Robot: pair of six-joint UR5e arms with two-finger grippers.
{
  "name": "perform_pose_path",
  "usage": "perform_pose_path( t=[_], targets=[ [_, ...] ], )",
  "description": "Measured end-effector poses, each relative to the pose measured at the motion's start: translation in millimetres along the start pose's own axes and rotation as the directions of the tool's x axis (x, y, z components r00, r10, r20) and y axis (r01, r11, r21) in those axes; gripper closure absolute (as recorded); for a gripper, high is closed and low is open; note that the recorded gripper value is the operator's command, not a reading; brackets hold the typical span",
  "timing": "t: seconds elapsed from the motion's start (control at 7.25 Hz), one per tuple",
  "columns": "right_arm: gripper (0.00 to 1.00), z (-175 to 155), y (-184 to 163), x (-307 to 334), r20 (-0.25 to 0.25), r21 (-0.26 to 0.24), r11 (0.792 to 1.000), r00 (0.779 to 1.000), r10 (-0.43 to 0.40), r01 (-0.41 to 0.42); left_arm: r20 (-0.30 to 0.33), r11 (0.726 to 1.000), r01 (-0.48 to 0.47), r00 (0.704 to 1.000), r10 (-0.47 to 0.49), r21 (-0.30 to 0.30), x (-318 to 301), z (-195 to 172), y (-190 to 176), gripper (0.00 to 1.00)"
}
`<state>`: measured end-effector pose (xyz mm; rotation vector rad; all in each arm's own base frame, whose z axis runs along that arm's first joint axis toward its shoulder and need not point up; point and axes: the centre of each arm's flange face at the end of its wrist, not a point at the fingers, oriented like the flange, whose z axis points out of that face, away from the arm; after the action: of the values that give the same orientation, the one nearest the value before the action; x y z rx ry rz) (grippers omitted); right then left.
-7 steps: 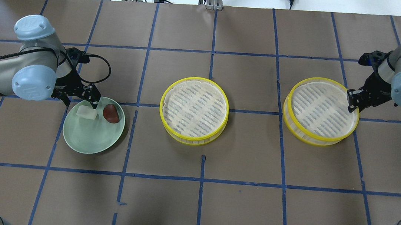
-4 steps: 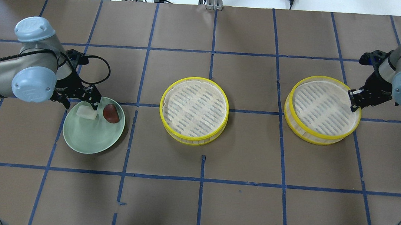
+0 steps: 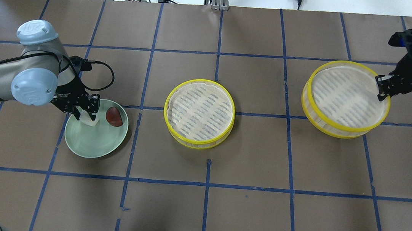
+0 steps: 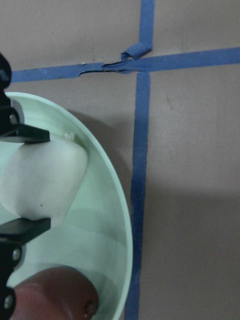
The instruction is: Stack buns with steamer
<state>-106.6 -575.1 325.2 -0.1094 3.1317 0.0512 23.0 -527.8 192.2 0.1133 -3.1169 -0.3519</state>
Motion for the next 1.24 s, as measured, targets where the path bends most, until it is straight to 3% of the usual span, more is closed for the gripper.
perform_pose_path(
  t=[0.28,0.41,0.69,0.83,0.97,1.24],
  targets=[
    [0.98,-45.9,18.7,-13.4,-0.003,0.016,1.000,1.000,-0.001,0.001,0.010,0.999,0.020,1.000,-0.021,0.040,1.4,-21.4,-3.8,1.00],
    [0.98,-59.8,27.6,-19.6,-0.001,0.017,1.000,1.000,-0.001,0.001,0.018,0.997,0.025,0.999,-0.026,0.077,2.5,-54.0,-5.2,1.00],
    [0.98,-70.8,34.2,-30.9,0.001,0.016,1.000,1.000,-0.017,0.017,0.016,0.994,0.024,1.000,-0.025,0.104,27.1,-123.8,3.4,0.99],
    [0.98,-71.8,33.7,-37.2,0.001,0.016,0.999,1.000,-0.031,0.031,0.006,0.992,0.052,0.999,-0.053,0.113,65.9,-137.0,7.6,0.99],
    [0.98,-71.9,33.2,-40.4,0.001,0.015,0.999,0.999,-0.038,0.038,-0.018,0.987,0.094,0.996,-0.092,0.128,119.0,-137.2,10.5,0.99],
    [0.98,-72.4,33.1,-41.9,0.000,0.016,0.999,0.999,-0.039,0.039,-0.126,0.968,0.172,0.981,-0.150,0.183,232.2,-112.7,10.3,0.97]
  ],
)
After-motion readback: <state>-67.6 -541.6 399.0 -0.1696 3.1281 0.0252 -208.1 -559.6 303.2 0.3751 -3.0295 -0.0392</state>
